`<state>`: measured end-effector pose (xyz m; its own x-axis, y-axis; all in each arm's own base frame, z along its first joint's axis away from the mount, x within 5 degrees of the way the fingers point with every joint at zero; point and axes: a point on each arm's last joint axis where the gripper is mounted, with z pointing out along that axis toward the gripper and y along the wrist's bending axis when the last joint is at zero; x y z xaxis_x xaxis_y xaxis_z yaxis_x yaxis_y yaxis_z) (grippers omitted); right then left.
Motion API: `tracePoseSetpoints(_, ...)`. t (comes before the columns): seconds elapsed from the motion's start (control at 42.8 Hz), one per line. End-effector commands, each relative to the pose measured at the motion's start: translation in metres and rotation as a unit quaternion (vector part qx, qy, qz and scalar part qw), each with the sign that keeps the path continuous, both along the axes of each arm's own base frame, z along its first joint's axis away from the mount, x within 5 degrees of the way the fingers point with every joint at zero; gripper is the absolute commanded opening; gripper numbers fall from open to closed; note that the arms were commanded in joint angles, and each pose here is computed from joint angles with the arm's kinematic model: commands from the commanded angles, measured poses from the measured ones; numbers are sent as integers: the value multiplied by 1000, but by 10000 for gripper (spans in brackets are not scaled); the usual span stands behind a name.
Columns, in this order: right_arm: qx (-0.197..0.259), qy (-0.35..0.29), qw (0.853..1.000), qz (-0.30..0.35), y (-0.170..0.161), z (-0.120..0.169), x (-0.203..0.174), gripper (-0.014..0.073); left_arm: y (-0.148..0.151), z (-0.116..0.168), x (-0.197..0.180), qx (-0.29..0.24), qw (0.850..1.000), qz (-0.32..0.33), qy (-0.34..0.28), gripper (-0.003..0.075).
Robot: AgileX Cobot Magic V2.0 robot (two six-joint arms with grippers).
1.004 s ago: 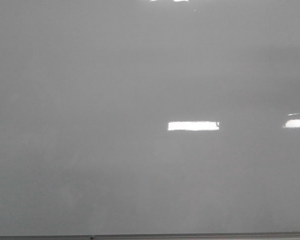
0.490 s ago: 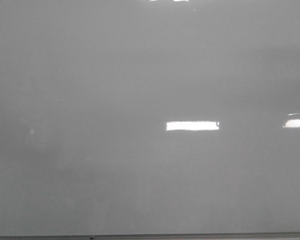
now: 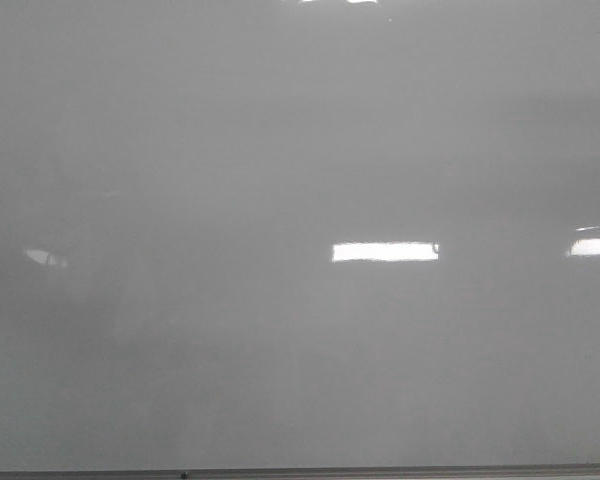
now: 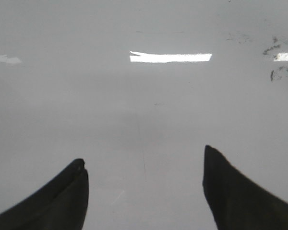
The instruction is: Write number 8 on whiteboard
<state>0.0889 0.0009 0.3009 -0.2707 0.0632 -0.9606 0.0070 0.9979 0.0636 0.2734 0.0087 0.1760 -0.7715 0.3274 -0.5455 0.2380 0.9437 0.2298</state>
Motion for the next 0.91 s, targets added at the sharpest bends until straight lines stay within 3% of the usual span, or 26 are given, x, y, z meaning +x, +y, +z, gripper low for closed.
tracePoseSetpoints(0.0, -9, -48, 999, -2, -1, 18, 2, 528, 0, 16, 9, -3, 999, -4, -53, 185)
tracePoseSetpoints(0.093, -9, -48, 999, -2, -1, 18, 2, 528, 0, 16, 7, -1, 999, -1, -42, 64)
tracePoseSetpoints(0.21, -9, -48, 999, -2, -1, 18, 2, 528, 2, 21, 4, 5, 1000, 6, -14, -21)
tracePoseSetpoints(0.49, -9, -40, 999, -2, -1, 17, 3, 528, -6, 62, -12, -50, 989, 61, 122, -20)
tracePoseSetpoints(0.584, -9, -14, 1000, 1, 0, 19, 6, 528, -27, 75, -19, -62, 981, -8, 185, -21)
tracePoseSetpoints(0.677, -14, 26, 1000, 9, 1, 23, 14, 528, -57, 87, -27, -92, 962, -111, 231, -21)
tracePoseSetpoints(0.817, -36, 85, 994, 61, 10, 30, 33, 528, -106, 105, -41, -106, 916, -306, 237, -21)
tracePoseSetpoints(0.887, -48, 120, 985, 110, 20, 31, 43, 528, -128, 111, -51, -99, 881, -404, 227, -21)
